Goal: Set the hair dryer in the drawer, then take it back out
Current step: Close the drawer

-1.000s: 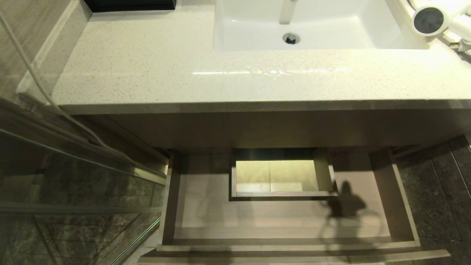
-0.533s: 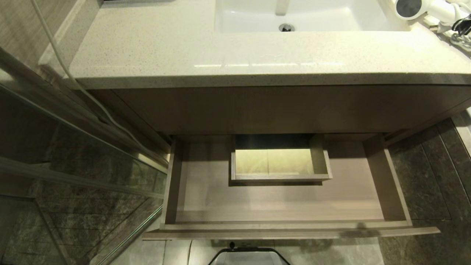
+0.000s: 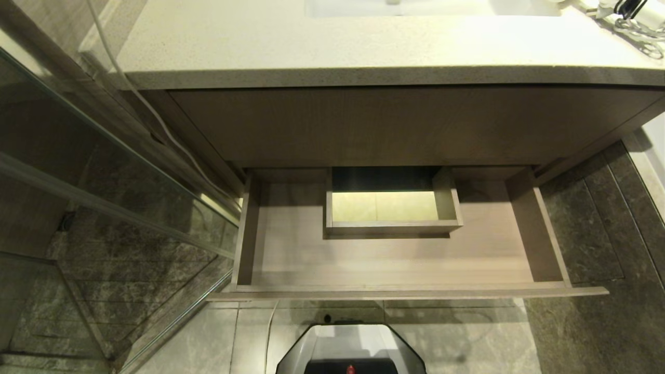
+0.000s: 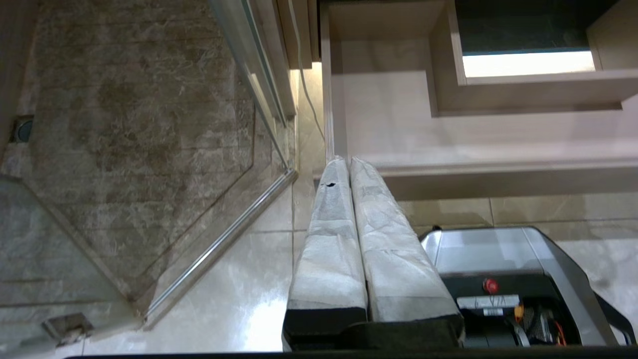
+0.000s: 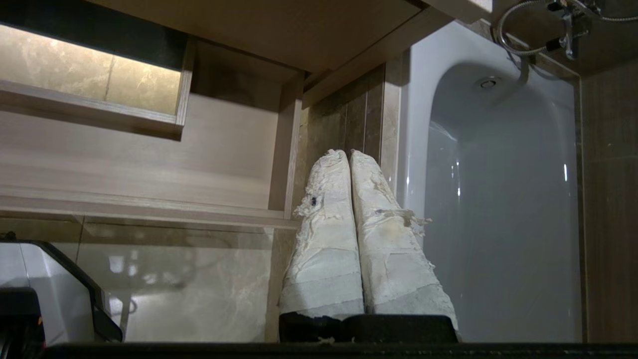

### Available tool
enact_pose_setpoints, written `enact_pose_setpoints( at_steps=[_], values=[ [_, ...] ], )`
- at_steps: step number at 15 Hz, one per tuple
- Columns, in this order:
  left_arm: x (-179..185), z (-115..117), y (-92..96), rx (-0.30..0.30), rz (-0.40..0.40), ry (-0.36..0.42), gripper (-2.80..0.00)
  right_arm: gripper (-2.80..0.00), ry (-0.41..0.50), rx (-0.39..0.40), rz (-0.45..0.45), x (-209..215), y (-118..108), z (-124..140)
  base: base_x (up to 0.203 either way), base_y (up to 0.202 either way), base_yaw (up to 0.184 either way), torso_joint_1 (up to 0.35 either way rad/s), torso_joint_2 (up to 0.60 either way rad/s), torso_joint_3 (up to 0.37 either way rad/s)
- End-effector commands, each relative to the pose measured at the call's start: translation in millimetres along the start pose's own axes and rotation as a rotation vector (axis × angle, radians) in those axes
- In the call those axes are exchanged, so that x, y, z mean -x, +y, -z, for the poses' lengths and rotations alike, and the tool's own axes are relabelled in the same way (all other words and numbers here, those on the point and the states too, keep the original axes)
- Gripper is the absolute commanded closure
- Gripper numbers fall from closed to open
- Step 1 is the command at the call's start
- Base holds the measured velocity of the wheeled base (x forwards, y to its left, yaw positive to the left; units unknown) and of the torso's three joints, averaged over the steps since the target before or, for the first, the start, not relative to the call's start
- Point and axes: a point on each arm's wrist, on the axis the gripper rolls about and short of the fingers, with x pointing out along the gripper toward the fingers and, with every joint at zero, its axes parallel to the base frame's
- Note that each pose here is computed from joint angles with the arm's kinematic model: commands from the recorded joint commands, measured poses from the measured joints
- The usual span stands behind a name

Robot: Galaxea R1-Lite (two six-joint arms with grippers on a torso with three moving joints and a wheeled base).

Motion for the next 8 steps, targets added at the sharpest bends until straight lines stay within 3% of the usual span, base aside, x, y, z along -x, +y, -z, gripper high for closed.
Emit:
enact_pose_setpoints(
  at_steps=[1, 4, 8],
  values=[
    [-0.1, 0.5, 0.0, 0.000, 0.000, 0.002, 0.00, 0.00, 0.002, 0.001, -0.002, 1.1, 0.8, 1.3, 0.000, 0.000, 0.000, -0.247, -0.08, -0.329],
    [-0.1, 0.5, 0.0, 0.000, 0.000, 0.002, 0.00, 0.00, 0.004, 0.001, -0.002, 1.0, 1.3, 2.2, 0.000, 0.000, 0.000, -0.226, -0.09, -0.312],
    [-0.1, 0.5, 0.0, 0.000, 0.000, 0.002, 0.00, 0.00, 0.014, 0.000, -0.007, 1.7, 4.1, 7.4, 0.000, 0.000, 0.000, -0.262, 0.31, 0.053]
  ],
)
